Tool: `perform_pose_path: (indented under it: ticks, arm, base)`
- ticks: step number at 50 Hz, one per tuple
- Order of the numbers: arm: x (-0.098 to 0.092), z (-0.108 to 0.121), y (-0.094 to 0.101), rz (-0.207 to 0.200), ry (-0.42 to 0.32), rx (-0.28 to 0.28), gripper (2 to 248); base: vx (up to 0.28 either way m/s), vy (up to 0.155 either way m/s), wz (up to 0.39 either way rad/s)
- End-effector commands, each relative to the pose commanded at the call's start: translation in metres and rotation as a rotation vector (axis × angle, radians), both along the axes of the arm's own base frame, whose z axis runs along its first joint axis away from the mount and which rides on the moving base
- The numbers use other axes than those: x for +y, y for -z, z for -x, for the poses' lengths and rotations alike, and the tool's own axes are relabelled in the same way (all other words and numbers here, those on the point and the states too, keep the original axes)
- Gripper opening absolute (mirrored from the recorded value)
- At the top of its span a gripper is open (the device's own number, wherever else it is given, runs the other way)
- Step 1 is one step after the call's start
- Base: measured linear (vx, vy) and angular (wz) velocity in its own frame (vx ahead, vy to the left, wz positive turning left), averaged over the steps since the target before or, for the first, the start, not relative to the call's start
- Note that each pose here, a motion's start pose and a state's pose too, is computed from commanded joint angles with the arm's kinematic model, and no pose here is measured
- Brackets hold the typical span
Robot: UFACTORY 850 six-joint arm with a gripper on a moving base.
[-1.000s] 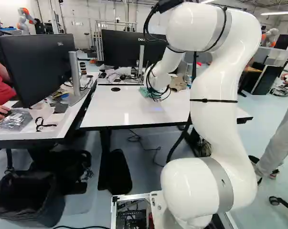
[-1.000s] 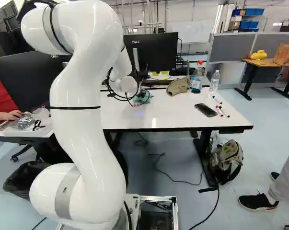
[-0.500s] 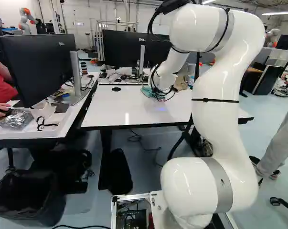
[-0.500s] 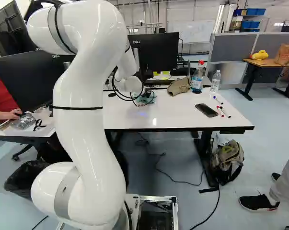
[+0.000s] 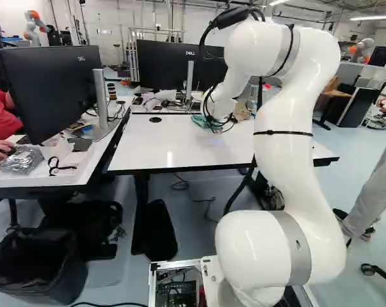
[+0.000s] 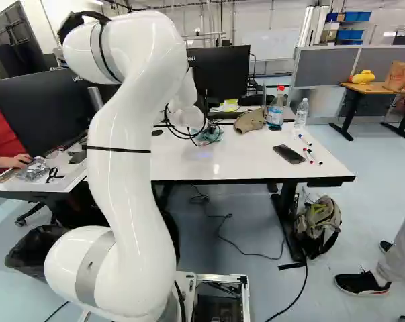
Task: Clean the table with the green towel
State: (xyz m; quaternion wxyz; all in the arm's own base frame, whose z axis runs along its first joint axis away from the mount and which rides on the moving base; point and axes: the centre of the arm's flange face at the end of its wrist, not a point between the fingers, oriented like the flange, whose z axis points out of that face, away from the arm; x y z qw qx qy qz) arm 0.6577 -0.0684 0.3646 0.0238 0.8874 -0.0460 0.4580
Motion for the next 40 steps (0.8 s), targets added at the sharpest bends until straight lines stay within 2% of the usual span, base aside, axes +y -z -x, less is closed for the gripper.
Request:
perform_pose_path:
  ticks: [8, 19, 40]
  arm:
    - [0.01, -0.008, 0.001, 0.001, -0.016, -0.006, 37]
    - [0.028, -0.007, 0.001, 0.0, -0.042, -0.004, 37]
    - [0.049, 0.023, -0.003, -0.001, -0.074, 0.021, 37]
  base:
    - [0.0, 0.0, 0.0]
    - [0.0, 0.0, 0.0]
    - [0.0, 0.0, 0.0]
